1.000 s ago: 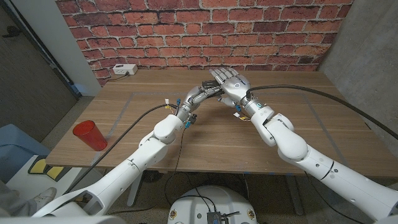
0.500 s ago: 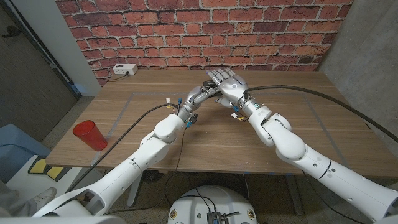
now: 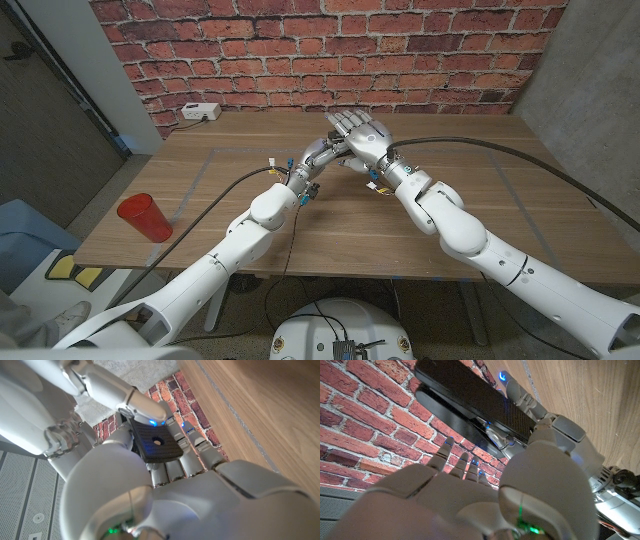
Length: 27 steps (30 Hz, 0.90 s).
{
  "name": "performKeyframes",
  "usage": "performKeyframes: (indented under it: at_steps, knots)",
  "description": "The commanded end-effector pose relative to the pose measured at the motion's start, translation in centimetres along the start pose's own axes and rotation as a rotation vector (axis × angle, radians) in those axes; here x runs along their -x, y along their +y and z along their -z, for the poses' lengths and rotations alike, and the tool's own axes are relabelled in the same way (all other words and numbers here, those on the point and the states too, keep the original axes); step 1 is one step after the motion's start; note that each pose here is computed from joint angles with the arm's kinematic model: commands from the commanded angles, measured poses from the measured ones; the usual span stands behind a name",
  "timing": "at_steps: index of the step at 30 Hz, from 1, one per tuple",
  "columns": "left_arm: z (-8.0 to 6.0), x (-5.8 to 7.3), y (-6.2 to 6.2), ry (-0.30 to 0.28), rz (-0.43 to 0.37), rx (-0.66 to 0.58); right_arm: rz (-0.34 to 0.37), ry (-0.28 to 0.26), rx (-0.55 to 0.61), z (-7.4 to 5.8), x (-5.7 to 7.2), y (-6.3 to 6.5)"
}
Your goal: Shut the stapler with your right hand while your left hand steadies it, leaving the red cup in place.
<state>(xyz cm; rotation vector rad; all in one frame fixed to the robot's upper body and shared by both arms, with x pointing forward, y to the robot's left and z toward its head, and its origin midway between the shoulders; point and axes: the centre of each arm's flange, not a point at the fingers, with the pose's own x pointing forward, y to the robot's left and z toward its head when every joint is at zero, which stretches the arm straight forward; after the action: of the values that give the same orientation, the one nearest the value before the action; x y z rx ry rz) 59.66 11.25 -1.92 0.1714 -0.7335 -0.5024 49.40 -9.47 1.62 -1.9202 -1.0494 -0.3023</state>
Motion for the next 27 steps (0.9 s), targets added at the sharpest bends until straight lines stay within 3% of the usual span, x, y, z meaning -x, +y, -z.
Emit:
performKeyframes:
  at_steps: [1,27]
  knots:
    - [-0.05,0.24,-0.27,0.002,0.004,-0.002,0.007,0.002,0.004,0.18,-0.33,-0.02]
    - [0.03,0.20,-0.45,0.004,0.005,0.002,0.069,0.002,-0.062,-0.01,0.55,0.41]
